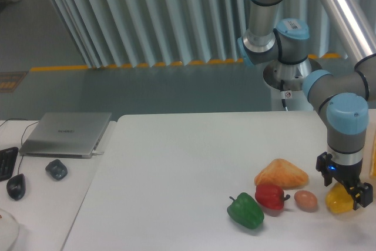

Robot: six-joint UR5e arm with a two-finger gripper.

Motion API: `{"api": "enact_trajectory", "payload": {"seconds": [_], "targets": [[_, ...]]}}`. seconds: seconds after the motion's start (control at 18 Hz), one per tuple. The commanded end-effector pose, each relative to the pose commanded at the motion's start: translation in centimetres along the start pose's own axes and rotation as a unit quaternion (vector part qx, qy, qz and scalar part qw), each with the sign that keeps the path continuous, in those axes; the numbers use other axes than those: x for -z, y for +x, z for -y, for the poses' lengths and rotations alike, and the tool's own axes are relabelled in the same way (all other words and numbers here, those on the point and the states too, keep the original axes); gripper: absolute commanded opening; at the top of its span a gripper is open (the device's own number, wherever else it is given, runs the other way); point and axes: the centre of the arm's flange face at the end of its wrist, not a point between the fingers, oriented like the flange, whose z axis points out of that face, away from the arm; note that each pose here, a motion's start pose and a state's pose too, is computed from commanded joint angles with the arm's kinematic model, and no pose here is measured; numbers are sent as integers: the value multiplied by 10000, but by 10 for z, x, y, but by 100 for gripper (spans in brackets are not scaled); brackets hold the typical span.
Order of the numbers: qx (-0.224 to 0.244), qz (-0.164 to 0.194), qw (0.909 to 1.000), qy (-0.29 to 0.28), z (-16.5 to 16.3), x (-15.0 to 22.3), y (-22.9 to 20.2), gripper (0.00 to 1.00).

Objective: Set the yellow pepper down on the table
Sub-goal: 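Carry the yellow pepper in and lower it onto the table, then open the gripper to release the yellow pepper on the table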

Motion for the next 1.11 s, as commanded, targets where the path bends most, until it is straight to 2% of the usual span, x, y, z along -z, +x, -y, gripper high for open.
{"api": "enact_trajectory", "payload": {"seconds": [0.17, 0.33, 0.39, 0.61, 1.11], "targets": [[-770, 267, 9967, 38, -1, 25, -7, 100], [-2161, 529, 9740, -426, -15, 48, -16, 100], [-2317, 550, 9702, -437, -17, 48, -18, 100], [-2351, 641, 9695, -257, -15, 50, -19, 100], [-2366, 581, 9696, 207, -10, 46, -17, 100]]}}
